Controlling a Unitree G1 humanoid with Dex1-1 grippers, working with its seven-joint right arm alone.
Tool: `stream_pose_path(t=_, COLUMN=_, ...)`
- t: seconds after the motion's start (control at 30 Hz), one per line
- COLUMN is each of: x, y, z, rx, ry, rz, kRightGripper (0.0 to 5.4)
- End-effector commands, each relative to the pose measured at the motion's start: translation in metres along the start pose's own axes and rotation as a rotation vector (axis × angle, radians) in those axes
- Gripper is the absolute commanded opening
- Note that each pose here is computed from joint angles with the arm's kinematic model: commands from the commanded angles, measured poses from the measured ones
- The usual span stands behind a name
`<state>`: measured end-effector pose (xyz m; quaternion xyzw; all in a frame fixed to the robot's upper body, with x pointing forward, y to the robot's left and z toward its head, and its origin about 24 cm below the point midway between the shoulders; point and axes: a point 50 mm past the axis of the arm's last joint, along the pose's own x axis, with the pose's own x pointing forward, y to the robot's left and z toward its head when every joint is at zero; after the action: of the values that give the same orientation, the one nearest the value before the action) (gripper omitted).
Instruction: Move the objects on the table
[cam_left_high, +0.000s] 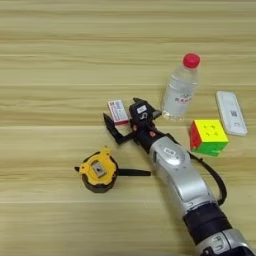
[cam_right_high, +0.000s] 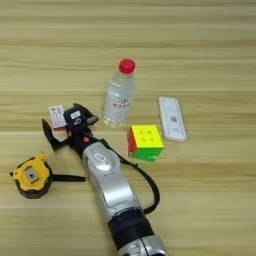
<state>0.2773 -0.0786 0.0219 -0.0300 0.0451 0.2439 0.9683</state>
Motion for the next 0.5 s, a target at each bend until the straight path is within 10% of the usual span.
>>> stream_pose_path(t=0.03, x=0.014, y=-0.004, z=0.025, rx=-0.025, ry=-0.099, rz=-0.002, kRightGripper=5.38)
stream_pose_path(t=0.5, x=0.017, y=-0.004, z=0.015, rx=0.018, ry=-0.056, rz=0.011, kRightGripper=5.38)
